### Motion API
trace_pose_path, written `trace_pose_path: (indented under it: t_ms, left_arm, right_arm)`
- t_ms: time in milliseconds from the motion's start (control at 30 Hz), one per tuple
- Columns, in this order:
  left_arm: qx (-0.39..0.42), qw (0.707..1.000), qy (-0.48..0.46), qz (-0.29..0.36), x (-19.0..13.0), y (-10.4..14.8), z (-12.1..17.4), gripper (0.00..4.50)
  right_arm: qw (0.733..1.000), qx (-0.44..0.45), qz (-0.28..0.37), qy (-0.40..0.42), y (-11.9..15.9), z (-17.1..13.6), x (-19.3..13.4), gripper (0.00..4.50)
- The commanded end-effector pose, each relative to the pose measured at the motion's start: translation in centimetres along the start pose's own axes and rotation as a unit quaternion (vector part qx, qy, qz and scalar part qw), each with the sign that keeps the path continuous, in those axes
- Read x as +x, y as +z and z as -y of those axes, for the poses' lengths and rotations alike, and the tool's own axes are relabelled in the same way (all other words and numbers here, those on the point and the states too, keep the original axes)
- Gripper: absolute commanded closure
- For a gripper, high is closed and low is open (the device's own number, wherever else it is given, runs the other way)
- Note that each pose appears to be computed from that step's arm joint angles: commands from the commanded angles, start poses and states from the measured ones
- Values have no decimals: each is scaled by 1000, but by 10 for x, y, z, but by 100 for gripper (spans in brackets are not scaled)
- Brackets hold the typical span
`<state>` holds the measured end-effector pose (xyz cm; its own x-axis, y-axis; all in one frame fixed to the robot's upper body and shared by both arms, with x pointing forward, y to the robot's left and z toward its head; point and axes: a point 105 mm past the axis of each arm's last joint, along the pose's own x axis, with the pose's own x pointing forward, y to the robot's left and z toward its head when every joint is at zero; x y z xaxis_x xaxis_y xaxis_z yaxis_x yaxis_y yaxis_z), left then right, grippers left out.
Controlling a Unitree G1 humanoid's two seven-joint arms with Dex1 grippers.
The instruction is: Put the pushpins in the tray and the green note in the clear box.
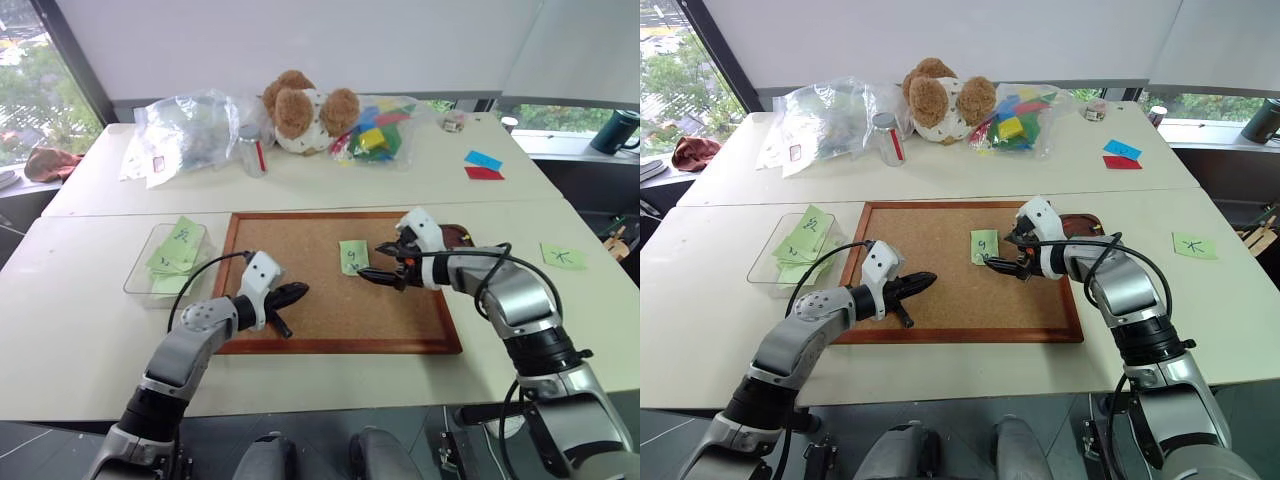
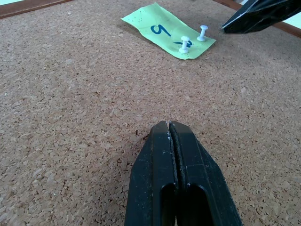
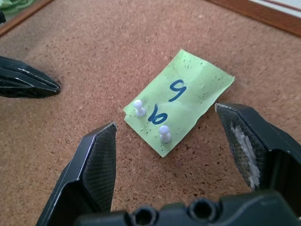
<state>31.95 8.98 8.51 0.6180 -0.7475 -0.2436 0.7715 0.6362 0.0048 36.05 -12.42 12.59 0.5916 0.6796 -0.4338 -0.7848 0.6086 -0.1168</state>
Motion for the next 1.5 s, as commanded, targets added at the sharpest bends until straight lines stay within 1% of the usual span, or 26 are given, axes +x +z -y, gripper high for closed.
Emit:
trace_pose_path:
  t_ms: [33, 100, 200, 300, 367, 400, 633, 800, 933, 1033, 1133, 1200, 1267, 1367, 1500]
  left_arm:
    - [-13, 999, 5, -34, -3, -18, -1, 450]
    - [-13, 999, 6, -34, -3, -18, -1, 450]
    - [-14, 999, 7, -34, -4, -19, -1, 450]
    - [-14, 999, 8, -35, -5, -19, -1, 450]
    - [-14, 999, 9, -36, -5, -19, -1, 450]
    - [-14, 999, 9, -36, -6, -20, -1, 450]
    - [-18, 999, 8, -41, -6, -23, 0, 450]
    - [-25, 998, 1, -50, -5, -29, 4, 450]
    - [-27, 998, -2, -53, -4, -30, 4, 450]
    - [-26, 998, -5, -54, -3, -31, 4, 450]
    - [-25, 998, -6, -54, -2, -30, 4, 450]
    - [-24, 998, -6, -53, -1, -30, 4, 450]
    - [-23, 998, -8, -52, 0, -29, 4, 450]
    - [-23, 998, -8, -51, 1, -29, 4, 450]
    - [-23, 998, -7, -50, 1, -29, 4, 450]
  right_arm:
    - [1000, -15, 13, 0, 9, 1, 4, 85]
    - [1000, -13, 14, 2, 8, 1, 5, 85]
    - [1000, -12, 13, 2, 7, 1, 8, 169]
    - [1000, -12, 12, 3, 6, 1, 9, 309]
    - [1000, -12, 13, 3, 7, 1, 8, 411]
    - [1000, -12, 13, 3, 8, 1, 8, 445]
    - [999, -20, 29, 6, 22, -2, 0, 445]
    - [998, -37, 57, -13, 48, 4, -21, 445]
    - [995, -35, 73, -57, 62, 23, -42, 445]
    - [989, -16, 82, -118, 66, 53, -61, 445]
    - [981, 11, 78, -179, 57, 84, -77, 445]
    - [974, 22, 60, -219, 44, 105, -87, 445]
    - [967, 54, 52, -242, 30, 120, -93, 445]
    - [962, 90, 34, -255, 11, 132, -92, 445]
    - [962, 107, 13, -251, -9, 135, -82, 445]
